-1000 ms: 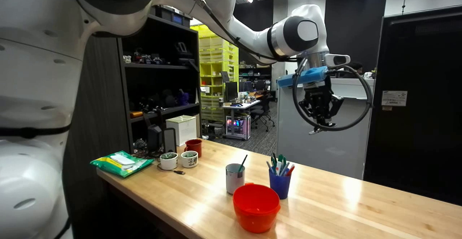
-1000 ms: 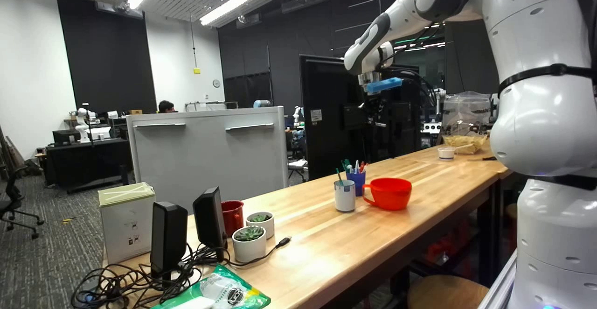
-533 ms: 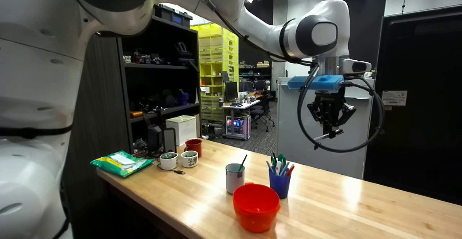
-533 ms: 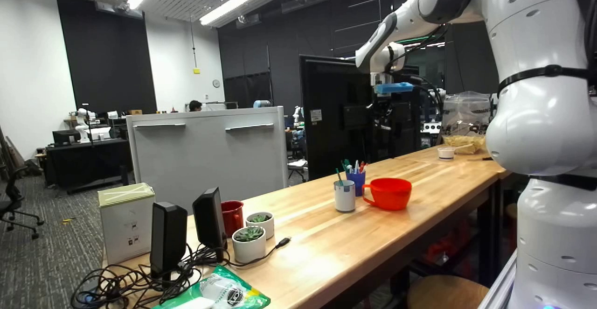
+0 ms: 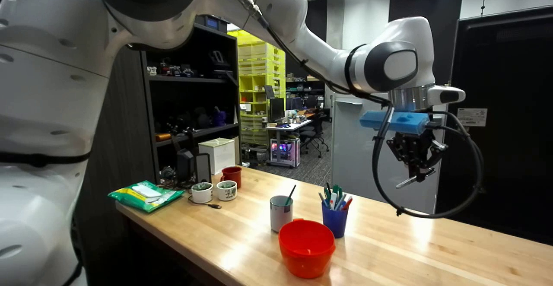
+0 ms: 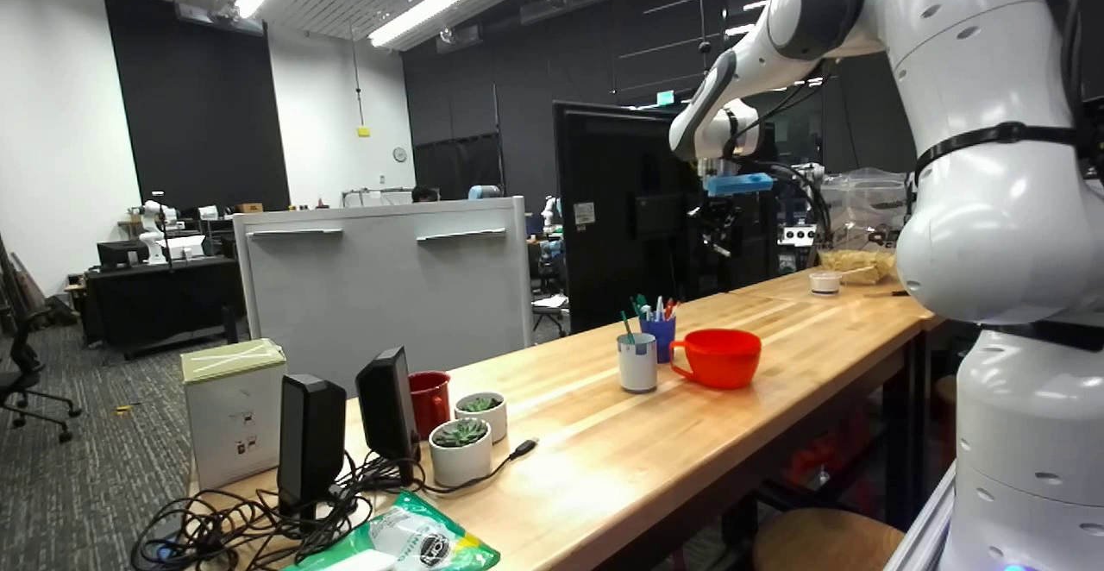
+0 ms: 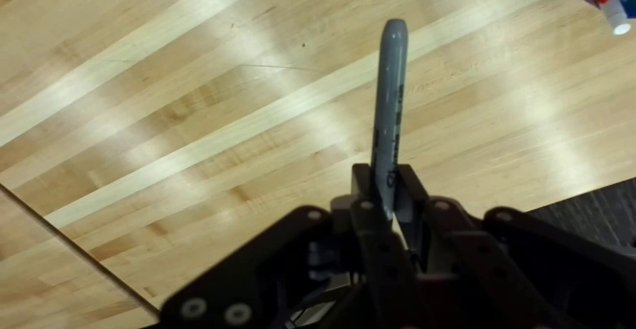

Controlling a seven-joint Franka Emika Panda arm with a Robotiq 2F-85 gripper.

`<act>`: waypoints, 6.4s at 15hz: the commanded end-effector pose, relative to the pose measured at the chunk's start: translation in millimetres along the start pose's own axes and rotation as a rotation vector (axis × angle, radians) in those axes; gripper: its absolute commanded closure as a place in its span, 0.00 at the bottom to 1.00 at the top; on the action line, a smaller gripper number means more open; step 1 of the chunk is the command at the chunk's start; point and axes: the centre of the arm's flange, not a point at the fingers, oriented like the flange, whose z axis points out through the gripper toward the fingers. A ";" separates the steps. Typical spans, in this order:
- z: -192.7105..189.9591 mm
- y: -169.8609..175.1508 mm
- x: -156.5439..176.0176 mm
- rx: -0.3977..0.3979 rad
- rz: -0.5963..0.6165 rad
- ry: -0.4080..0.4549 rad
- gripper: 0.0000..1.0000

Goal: Move the black and white marker to the right

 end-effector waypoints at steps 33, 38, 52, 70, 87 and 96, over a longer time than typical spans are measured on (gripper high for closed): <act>68.7 31.4 -8.9 -0.059 0.079 -0.084 0.96; 94.5 34.3 -3.7 -0.068 0.071 -0.105 0.96; 150.4 47.2 -1.1 -0.078 0.080 -0.174 0.96; 186.2 51.6 -11.1 -0.093 0.083 -0.192 0.96; 200.9 55.0 -8.2 -0.088 0.080 -0.207 0.30; 167.2 50.5 -7.3 -0.092 0.001 -0.183 0.00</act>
